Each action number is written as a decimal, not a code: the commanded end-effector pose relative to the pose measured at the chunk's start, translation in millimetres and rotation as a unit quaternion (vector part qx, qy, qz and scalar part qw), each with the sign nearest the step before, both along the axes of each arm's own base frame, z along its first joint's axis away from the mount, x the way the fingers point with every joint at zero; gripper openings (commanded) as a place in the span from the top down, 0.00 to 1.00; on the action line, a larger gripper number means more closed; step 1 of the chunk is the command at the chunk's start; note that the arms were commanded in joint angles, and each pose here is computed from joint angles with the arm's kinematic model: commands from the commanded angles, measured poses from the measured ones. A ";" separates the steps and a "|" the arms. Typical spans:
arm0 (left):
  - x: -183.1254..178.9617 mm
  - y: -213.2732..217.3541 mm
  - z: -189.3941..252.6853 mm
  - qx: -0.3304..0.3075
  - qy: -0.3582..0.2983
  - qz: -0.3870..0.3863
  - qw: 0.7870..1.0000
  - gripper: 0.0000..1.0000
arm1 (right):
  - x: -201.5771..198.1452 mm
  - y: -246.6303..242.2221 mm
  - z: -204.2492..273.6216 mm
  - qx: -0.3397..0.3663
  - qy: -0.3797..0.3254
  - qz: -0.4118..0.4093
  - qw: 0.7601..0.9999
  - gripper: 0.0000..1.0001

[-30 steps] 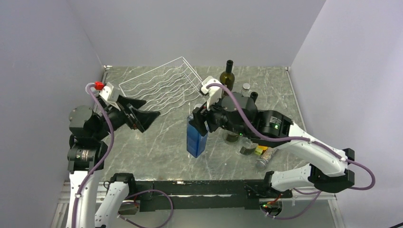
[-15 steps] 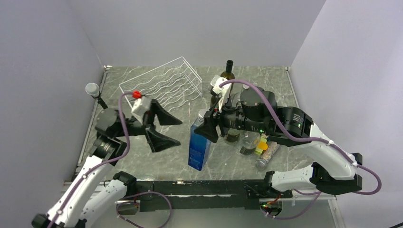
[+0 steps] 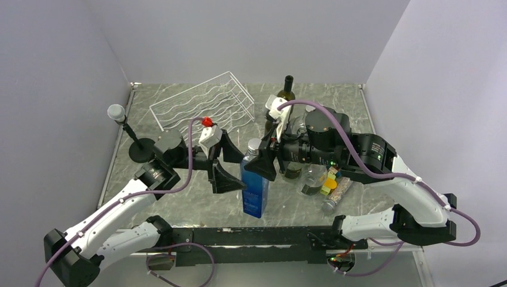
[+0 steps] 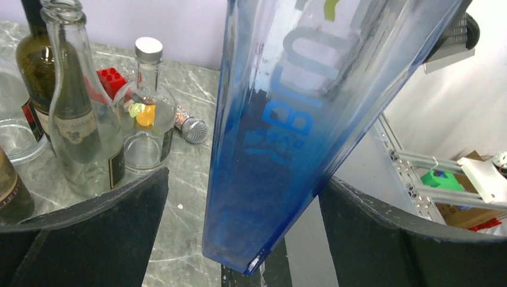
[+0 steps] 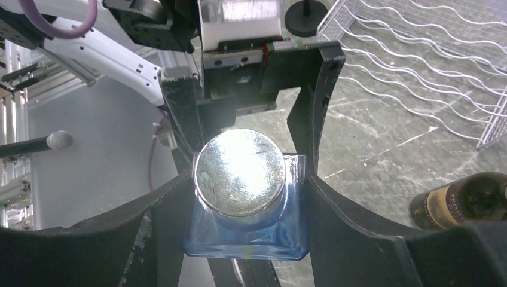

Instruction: Put the wine bottle on the wine rack

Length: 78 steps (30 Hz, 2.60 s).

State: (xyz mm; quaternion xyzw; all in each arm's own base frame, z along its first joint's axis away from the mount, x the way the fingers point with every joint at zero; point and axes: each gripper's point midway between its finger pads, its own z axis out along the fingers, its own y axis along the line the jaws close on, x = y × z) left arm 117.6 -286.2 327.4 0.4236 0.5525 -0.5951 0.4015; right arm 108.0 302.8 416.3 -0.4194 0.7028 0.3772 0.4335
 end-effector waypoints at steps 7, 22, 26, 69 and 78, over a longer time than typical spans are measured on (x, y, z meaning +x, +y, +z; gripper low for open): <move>-7.1 -10.6 0.6 -0.030 -0.069 -0.005 0.997 0.01 | -18.3 -20.2 149.2 0.264 -0.090 0.017 0.960 1.00; -31.0 -7.5 11.7 -0.075 -0.121 -0.038 0.989 0.01 | -30.9 -36.3 177.2 0.356 -0.117 0.031 0.927 1.00; -32.3 -12.8 13.7 -0.080 -0.123 -0.042 0.988 0.01 | -29.0 -33.4 176.1 0.370 -0.117 0.029 0.921 1.00; -11.3 -33.5 35.7 -0.108 -0.142 0.047 0.983 0.99 | -26.3 -41.1 153.8 0.335 -0.106 0.013 0.936 0.89; 26.2 -14.4 46.2 -0.036 -0.216 0.160 0.963 0.99 | 2.8 -50.4 101.6 0.255 -0.083 -0.075 0.960 0.00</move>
